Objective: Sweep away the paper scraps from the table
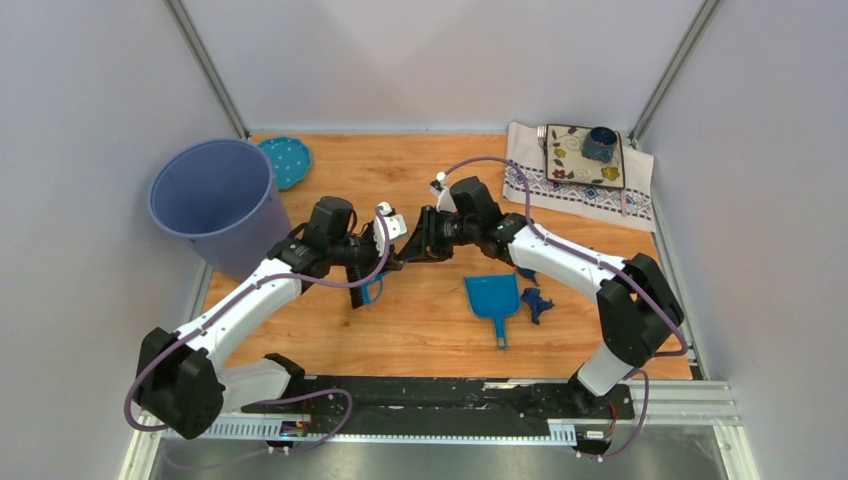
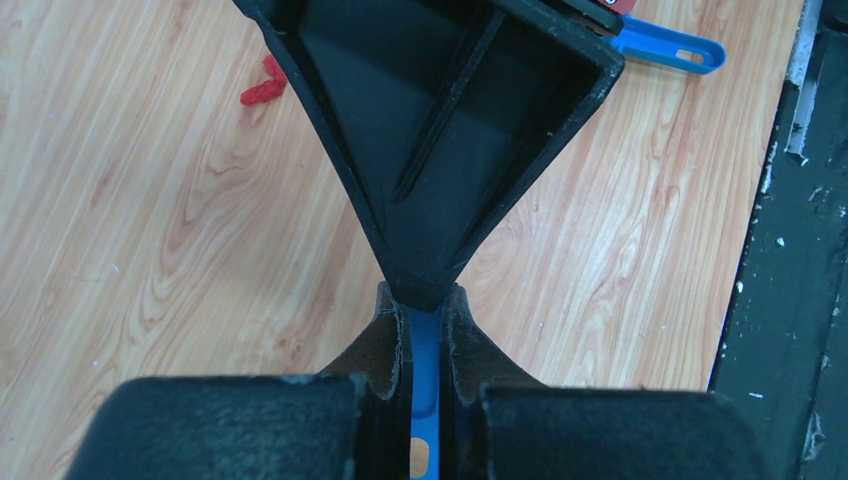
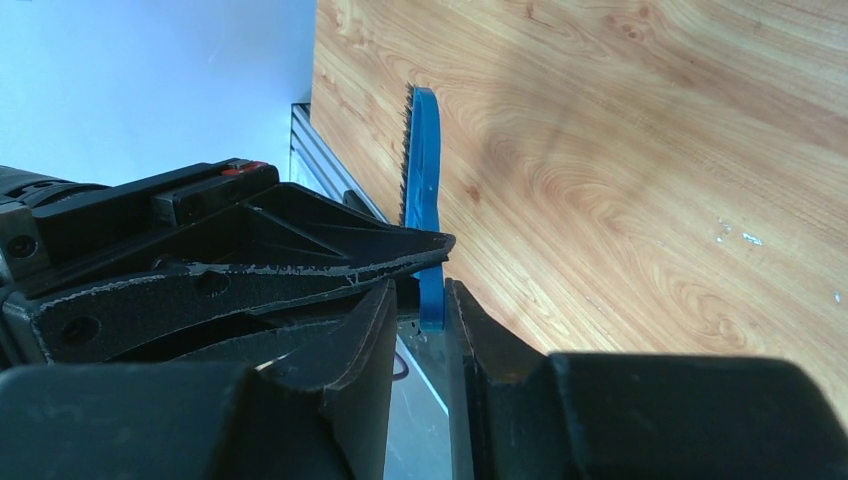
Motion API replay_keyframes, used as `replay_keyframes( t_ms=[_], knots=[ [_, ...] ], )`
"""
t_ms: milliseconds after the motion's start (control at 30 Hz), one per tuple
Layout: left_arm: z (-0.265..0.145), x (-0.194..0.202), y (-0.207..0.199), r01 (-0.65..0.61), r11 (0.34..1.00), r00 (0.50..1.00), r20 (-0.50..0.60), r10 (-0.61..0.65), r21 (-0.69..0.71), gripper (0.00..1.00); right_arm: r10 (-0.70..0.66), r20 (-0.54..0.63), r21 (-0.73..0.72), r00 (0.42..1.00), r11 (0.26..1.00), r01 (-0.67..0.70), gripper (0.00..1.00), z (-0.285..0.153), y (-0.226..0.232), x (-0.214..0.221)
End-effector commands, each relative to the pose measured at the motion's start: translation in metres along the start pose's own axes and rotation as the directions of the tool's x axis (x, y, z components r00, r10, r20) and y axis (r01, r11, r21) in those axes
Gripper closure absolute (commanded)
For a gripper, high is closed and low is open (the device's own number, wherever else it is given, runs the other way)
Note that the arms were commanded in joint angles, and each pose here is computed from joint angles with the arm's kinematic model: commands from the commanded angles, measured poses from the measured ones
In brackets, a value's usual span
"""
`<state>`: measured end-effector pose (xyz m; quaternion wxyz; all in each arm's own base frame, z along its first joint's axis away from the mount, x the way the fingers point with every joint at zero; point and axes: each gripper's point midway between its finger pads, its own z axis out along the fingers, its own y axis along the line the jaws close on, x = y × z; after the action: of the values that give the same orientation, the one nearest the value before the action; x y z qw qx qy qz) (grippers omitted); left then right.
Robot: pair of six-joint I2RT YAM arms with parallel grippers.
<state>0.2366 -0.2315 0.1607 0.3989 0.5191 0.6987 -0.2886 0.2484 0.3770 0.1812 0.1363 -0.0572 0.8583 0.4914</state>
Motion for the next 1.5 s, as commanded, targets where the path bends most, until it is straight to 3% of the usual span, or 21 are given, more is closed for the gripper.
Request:
replay_keyframes(
  t_ms=[0, 233, 267, 300, 333, 567, 600, 633, 733, 900, 1000, 1100, 1133, 1200, 1300, 1333, 1367, 1467],
  knots=[
    [-0.001, -0.039, -0.003, -0.089, 0.996, 0.988, 0.126, 0.085, 0.028, 1.0, 0.002, 0.044, -0.026, 0.999, 1.0, -0.001, 0.73, 0.001, 0.008, -0.005],
    [-0.003, -0.044, 0.001, -0.096, 0.995, 0.985, 0.142, 0.095, 0.005, 1.0, 0.04, 0.042, -0.003, 0.998, 0.999, -0.04, 0.73, 0.011, 0.001, -0.008],
    [-0.003, -0.045, 0.001, -0.098, 0.995, 0.985, 0.142, 0.097, 0.001, 1.0, 0.036, 0.041, -0.018, 0.998, 0.999, -0.036, 0.78, 0.011, 0.004, -0.008],
    [-0.003, -0.044, 0.001, -0.099, 0.995, 0.985, 0.143, 0.098, 0.001, 1.0, 0.04, 0.036, -0.022, 0.999, 0.999, -0.039, 0.93, 0.012, 0.003, -0.006],
    [-0.003, -0.045, 0.001, -0.1, 0.995, 0.985, 0.145, 0.099, 0.0, 1.0, 0.041, 0.036, -0.027, 0.999, 0.999, -0.04, 1.0, 0.011, 0.004, -0.006],
    [-0.002, -0.038, -0.002, -0.109, 0.994, 0.985, 0.136, 0.107, 0.012, 1.0, -0.013, 0.108, 0.013, 0.994, 1.0, 0.012, 1.0, -0.01, 0.007, -0.01],
    [-0.002, -0.034, -0.004, -0.109, 0.994, 0.987, 0.124, 0.106, 0.02, 0.97, -0.038, 0.116, 0.023, 0.993, 0.999, 0.035, 1.0, -0.014, 0.008, -0.011],
    [-0.001, -0.029, -0.005, -0.108, 0.994, 0.988, 0.114, 0.104, 0.026, 0.78, -0.056, 0.126, 0.025, 0.99, 0.998, 0.053, 1.0, -0.018, 0.012, -0.012],
    [0.0, -0.015, -0.011, -0.13, 0.99, 0.988, 0.089, 0.125, 0.051, 0.5, -0.104, 0.136, 0.042, 0.985, 0.994, 0.099, 1.0, -0.03, 0.019, -0.013],
    [0.002, 0.008, -0.013, -0.199, 0.978, 0.98, 0.041, 0.197, 0.063, 0.44, -0.141, 0.128, 0.046, 0.982, 0.99, 0.136, 1.0, -0.04, 0.029, -0.011],
    [0.005, 0.014, -0.007, -0.222, 0.974, 0.975, 0.022, 0.221, 0.034, 0.46, -0.147, 0.111, 0.042, 0.983, 0.989, 0.144, 1.0, -0.04, 0.032, -0.007],
    [0.006, 0.015, -0.004, -0.226, 0.974, 0.974, 0.023, 0.225, 0.024, 0.66, -0.152, 0.1, 0.035, 0.983, 0.988, 0.149, 1.0, -0.04, 0.033, -0.005],
    [0.006, 0.013, -0.004, -0.226, 0.974, 0.974, 0.027, 0.226, 0.022, 0.83, -0.151, 0.098, 0.034, 0.984, 0.988, 0.149, 1.0, -0.04, 0.032, -0.004],
    [0.006, 0.01, -0.006, -0.223, 0.974, 0.974, 0.04, 0.222, 0.032, 1.0, -0.155, 0.1, 0.035, 0.983, 0.988, 0.152, 1.0, -0.04, 0.032, -0.005],
    [0.005, 0.006, -0.007, -0.219, 0.975, 0.975, 0.051, 0.217, 0.041, 1.0, -0.163, 0.099, 0.028, 0.982, 0.987, 0.161, 0.99, -0.04, 0.033, -0.004],
    [0.005, 0.005, -0.008, -0.218, 0.975, 0.975, 0.052, 0.216, 0.043, 1.0, -0.163, 0.094, 0.027, 0.982, 0.987, 0.161, 0.88, -0.039, 0.033, -0.003],
    [0.005, 0.004, -0.009, -0.213, 0.976, 0.976, 0.057, 0.21, 0.05, 1.0, -0.16, 0.083, 0.026, 0.984, 0.987, 0.158, 0.63, -0.037, 0.031, -0.002],
    [0.005, -0.002, -0.011, -0.192, 0.979, 0.979, 0.074, 0.188, 0.061, 1.0, -0.129, 0.075, 0.039, 0.989, 0.991, 0.127, 0.45, -0.026, 0.023, 0.0]
  ],
)
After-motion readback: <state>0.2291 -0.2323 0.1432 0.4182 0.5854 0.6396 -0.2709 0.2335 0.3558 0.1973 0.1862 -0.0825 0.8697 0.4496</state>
